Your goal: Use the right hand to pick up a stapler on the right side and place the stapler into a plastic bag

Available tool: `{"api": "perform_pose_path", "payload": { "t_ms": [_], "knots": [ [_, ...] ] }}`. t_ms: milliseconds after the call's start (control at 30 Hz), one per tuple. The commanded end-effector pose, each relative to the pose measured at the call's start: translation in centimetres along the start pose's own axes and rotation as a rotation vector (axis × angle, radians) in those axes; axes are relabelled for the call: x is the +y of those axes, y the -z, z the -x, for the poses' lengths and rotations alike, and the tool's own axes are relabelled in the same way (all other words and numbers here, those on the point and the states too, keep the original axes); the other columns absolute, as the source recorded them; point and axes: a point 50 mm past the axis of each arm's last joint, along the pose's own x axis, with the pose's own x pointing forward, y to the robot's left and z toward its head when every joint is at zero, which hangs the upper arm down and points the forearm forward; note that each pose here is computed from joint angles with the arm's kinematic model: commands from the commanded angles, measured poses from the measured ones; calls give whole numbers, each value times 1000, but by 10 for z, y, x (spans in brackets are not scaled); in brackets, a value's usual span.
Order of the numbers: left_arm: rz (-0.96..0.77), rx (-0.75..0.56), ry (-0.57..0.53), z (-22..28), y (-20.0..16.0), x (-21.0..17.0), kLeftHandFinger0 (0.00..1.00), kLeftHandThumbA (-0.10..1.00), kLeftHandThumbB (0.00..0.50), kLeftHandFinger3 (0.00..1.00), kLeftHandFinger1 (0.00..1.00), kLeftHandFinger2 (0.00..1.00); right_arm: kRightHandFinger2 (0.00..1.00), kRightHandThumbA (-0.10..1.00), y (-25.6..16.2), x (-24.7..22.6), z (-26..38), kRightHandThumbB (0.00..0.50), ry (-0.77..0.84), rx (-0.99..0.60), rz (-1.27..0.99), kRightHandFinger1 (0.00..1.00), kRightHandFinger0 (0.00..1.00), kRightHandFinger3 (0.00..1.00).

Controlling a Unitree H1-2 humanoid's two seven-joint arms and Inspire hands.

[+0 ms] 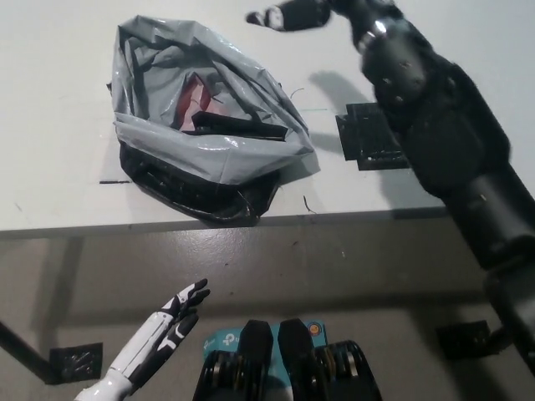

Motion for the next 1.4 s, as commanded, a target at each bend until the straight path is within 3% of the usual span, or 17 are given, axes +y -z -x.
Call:
{"api": "perform_pose_path", "payload": {
  "t_ms": [0,200,300,333,367,500,600,633,667,733,800,833,900,967,1033,1133,1367],
  "knots": [
    [-44,-103,-70,-25,-26,32,1000,1000,283,1000,1000,1000,1000,1000,-93,-173,152,320,290,-408,-71,1000,1000,1000],
    [-8,-118,-97,-27,-23,41,1000,1000,249,1000,1000,1000,1000,1000,-84,-151,239,285,342,-420,-90,1000,1000,1000],
    [12,-117,-104,-29,-22,42,1000,1000,223,1000,1000,1000,1000,1000,-85,-132,268,298,367,-427,-116,1000,1000,1000],
    [16,-116,-106,-30,-22,42,1000,1000,216,1000,1000,1000,1000,1000,-85,-128,272,335,369,-431,-123,1000,1000,1000],
    [17,-112,-108,-30,-21,42,1000,1000,223,1000,1000,1000,1000,1000,-84,-113,288,300,366,-408,-154,1000,1000,1000],
    [18,-104,-110,-32,-20,42,1000,1000,228,1000,1000,1000,1000,1000,-76,-77,323,250,366,-338,-242,1000,1000,1000],
    [30,-96,-113,-30,-18,41,1000,1000,230,1000,1000,1000,1000,1000,-63,-50,332,314,355,-261,-325,1000,1000,1000],
    [37,-92,-114,-28,-17,40,1000,1000,219,1000,1000,1000,1000,1000,-55,-38,337,309,352,-209,-354,1000,1000,1000],
    [42,-90,-115,-27,-16,39,1000,1000,213,1000,1000,1000,1000,1000,-49,-30,339,276,347,-177,-366,1000,1000,1000],
    [46,-82,-115,-25,-15,39,1000,1000,209,1000,1000,1000,1000,1000,-34,-9,343,135,332,-119,-415,1000,1000,1000],
    [49,-76,-115,-24,-14,39,1000,1000,217,1000,1000,1000,1000,1000,-22,6,345,109,320,-71,-438,1000,1000,1000],
    [53,-73,-115,-24,-13,38,1000,1000,228,1000,1000,1000,1000,924,-11,16,342,35,313,-34,-427,1000,1000,1000],
    [52,-72,-115,-24,-13,38,1000,1000,236,1000,1000,1000,1000,974,3,28,338,116,308,20,-436,1000,1000,1000],
    [43,-70,-113,-24,-12,37,1000,1000,245,1000,1000,1000,1000,943,19,39,333,118,302,73,-450,1000,1000,1000],
    [40,-67,-112,-24,-12,37,1000,1000,245,1000,1000,1000,1000,924,33,49,328,154,301,118,-483,1000,1000,1000],
    [39,-70,-112,-25,-12,37,1000,1000,225,1000,1000,1000,1000,846,55,69,323,104,274,200,-549,1000,1000,1000],
    [24,-69,-110,-23,-12,38,1000,1000,230,1000,1000,1000,1000,785,83,101,329,145,202,315,-629,1000,1000,1000]
  ]
}}
